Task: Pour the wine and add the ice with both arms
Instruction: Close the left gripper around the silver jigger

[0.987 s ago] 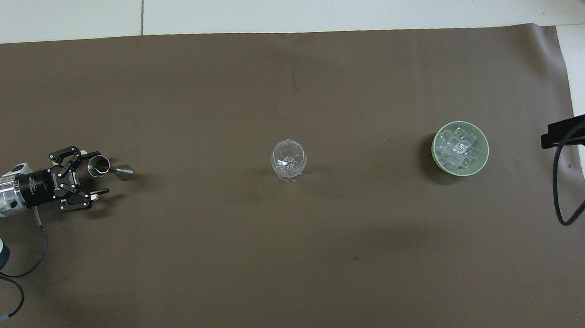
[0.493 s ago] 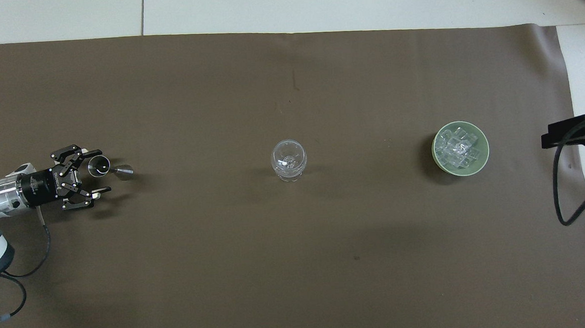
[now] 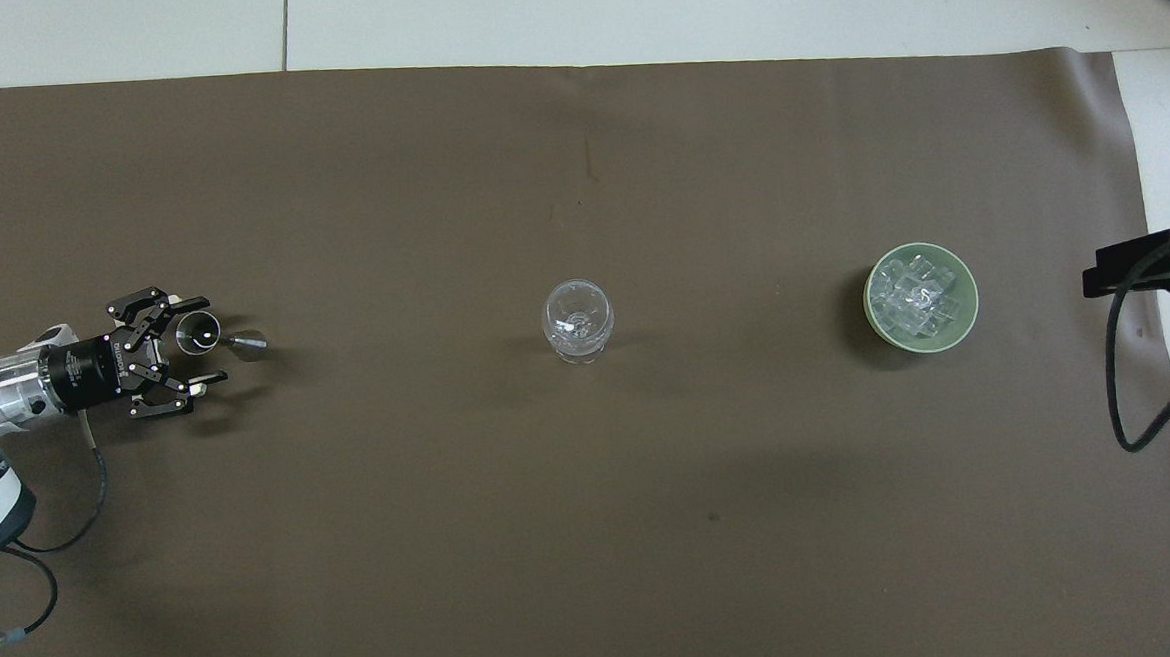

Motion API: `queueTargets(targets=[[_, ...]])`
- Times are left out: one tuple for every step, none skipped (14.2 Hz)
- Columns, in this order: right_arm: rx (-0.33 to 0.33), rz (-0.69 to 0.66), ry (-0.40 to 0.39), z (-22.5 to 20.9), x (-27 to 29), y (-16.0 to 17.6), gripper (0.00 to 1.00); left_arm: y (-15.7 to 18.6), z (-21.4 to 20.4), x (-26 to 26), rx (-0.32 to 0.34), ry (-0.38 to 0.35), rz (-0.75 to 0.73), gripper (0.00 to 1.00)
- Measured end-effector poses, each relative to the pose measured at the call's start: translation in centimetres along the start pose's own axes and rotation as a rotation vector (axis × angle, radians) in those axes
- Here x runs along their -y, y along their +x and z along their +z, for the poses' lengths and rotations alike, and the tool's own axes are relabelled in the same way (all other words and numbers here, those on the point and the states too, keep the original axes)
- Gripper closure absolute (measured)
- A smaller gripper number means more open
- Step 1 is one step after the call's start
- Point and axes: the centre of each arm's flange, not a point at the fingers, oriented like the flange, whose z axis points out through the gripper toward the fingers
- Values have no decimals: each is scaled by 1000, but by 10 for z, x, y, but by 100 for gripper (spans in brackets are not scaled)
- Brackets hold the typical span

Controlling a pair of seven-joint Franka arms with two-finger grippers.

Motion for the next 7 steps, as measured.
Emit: queueTargets(targets=[[0,0,0,0,0,0,0,0,0,0,0,0,0,0],[0,0,0,0,0,0,0,0,0,0,0,0,0,0],[0,0,0,0,0,0,0,0,0,0,0,0,0,3],[0,0,0,0,0,0,0,0,0,0,0,0,0,3],[0,0,0,0,0,0,0,0,0,0,0,0,0,14],[0,0,0,0,0,0,0,0,0,0,0,0,0,26],[0,0,0,0,0,0,0,0,0,0,0,-1,0,37]])
